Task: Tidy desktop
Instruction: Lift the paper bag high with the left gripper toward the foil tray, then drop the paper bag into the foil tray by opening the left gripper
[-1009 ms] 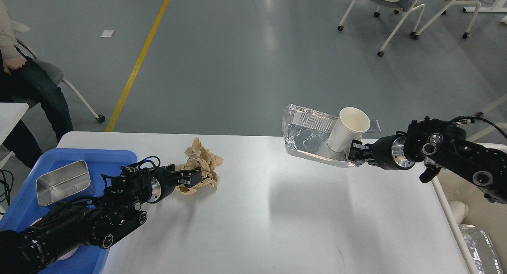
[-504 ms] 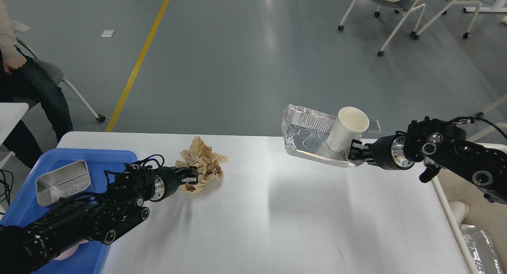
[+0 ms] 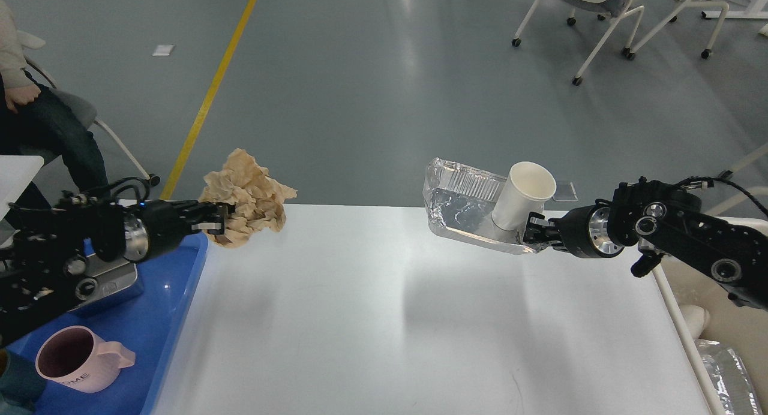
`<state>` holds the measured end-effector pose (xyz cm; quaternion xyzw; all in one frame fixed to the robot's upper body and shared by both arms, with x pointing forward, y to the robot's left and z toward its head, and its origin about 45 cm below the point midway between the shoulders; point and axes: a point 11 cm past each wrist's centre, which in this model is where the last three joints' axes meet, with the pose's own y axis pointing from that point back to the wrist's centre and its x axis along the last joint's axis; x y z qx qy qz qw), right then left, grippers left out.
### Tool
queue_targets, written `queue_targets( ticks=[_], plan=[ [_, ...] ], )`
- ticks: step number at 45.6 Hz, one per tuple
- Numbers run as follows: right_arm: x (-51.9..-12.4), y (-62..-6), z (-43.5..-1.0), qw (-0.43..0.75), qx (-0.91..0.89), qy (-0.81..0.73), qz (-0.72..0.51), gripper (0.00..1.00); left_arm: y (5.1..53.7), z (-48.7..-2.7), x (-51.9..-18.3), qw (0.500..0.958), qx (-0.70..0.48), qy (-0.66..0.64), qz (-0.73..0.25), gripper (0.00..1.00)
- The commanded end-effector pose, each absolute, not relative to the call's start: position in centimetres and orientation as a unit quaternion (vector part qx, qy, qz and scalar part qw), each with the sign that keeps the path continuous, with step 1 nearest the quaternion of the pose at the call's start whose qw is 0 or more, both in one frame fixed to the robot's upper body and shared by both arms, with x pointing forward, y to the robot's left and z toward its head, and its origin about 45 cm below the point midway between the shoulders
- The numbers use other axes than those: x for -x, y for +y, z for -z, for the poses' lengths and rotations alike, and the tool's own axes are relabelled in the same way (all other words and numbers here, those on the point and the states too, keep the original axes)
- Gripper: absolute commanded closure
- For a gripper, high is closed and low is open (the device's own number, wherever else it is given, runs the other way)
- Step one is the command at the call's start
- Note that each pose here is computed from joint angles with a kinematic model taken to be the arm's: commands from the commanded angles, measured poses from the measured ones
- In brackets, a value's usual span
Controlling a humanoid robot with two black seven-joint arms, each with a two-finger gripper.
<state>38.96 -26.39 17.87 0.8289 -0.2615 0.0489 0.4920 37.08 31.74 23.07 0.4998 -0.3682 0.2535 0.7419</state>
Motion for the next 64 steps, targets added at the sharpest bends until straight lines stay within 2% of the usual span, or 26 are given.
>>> queue_targets(
  ticks=[1,7,12,18,31,40,48,64],
  plan=[
    [-38.9,-26.0,-17.8,0.491,-0.83,-0.258,-0.05,1.0,33.7,-27.4,-37.2,0.736,-0.492,-0.371,-0.28,1.0],
    [-39.0,-25.6,-17.7,0.488,-0.833,-0.256,-0.05,1.0,33.2,-33.1,-39.1,0.733,-0.442,-0.397,-0.331,1.0],
    [-38.8,-25.8,-17.7,0.49,-0.832,-0.256,-0.05,1.0,31.3,-37.6,-39.7,0.734,-0.409,-0.432,-0.329,0.99],
    [-38.6,-25.5,-17.9,0.487,-0.835,-0.251,-0.053,1.0,27.8,-40.0,-40.5,0.743,-0.375,-0.457,-0.315,0.99],
    [-38.6,-25.2,-18.0,0.486,-0.837,-0.247,-0.055,1.0,17.9,-36.9,-41.2,0.805,-0.303,-0.443,-0.254,0.98],
    [-38.6,-25.1,-18.2,0.484,-0.838,-0.246,-0.057,1.0,9.9,-32.2,-42.0,0.839,-0.294,-0.411,-0.202,0.97],
    [-38.6,-25.3,-18.5,0.483,-0.837,-0.248,-0.06,1.0,6.7,-29.1,-42.7,0.858,-0.294,-0.373,-0.196,0.96],
    [-38.5,-25.9,-19.4,0.481,-0.837,-0.253,-0.067,1.0,-0.6,-25.4,-41.2,0.876,-0.29,-0.348,-0.164,0.96]
  ],
)
